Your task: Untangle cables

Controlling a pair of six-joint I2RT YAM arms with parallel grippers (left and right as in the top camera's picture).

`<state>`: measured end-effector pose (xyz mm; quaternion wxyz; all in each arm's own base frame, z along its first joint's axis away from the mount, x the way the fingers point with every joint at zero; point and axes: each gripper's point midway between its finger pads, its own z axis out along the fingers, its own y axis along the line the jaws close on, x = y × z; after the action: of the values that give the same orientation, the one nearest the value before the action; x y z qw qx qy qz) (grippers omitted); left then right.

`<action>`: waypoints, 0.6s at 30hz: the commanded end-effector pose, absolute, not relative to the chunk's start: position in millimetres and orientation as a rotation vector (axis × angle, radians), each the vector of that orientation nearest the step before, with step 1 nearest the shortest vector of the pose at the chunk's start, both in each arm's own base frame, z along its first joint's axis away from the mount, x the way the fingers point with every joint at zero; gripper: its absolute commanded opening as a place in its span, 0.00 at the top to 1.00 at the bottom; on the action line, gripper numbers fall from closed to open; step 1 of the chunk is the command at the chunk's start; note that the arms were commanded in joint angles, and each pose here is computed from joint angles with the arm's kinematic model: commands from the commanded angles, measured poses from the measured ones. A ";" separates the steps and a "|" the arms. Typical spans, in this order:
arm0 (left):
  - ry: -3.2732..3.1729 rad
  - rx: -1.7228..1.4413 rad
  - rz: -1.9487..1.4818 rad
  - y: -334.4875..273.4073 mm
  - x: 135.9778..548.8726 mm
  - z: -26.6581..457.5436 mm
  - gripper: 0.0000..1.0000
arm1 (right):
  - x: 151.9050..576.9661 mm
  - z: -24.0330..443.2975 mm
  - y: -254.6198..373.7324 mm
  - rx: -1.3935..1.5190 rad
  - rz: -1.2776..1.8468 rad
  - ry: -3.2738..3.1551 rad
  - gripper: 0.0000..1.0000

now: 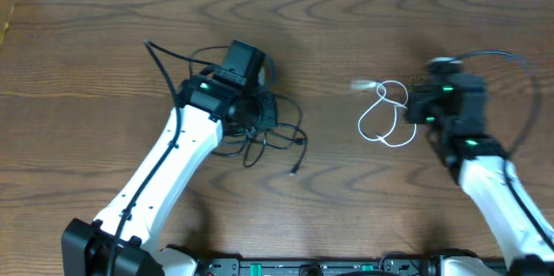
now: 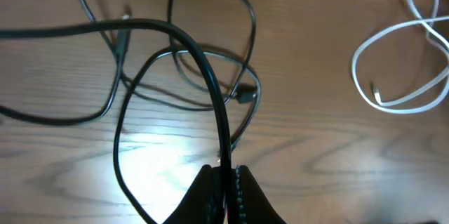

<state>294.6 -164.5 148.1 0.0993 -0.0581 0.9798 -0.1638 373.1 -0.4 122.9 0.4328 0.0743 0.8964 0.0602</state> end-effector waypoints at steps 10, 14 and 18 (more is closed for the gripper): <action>2.883 -0.149 -0.464 -162.6 294.8 151.3 0.93 | 331.5 112.6 26.8 0.249 0.638 2.363 0.80; 2.883 -0.149 -0.464 -162.6 294.8 151.3 0.93 | 321.7 100.5 53.3 0.219 0.708 2.439 0.72; 2.885 -0.150 -0.463 -162.5 294.4 150.8 0.93 | 321.2 85.0 54.5 0.411 0.682 2.494 0.70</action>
<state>294.3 -164.8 148.1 0.0991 -0.0576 0.9798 -0.1636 322.4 48.5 93.2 0.2877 0.0981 0.9224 0.2385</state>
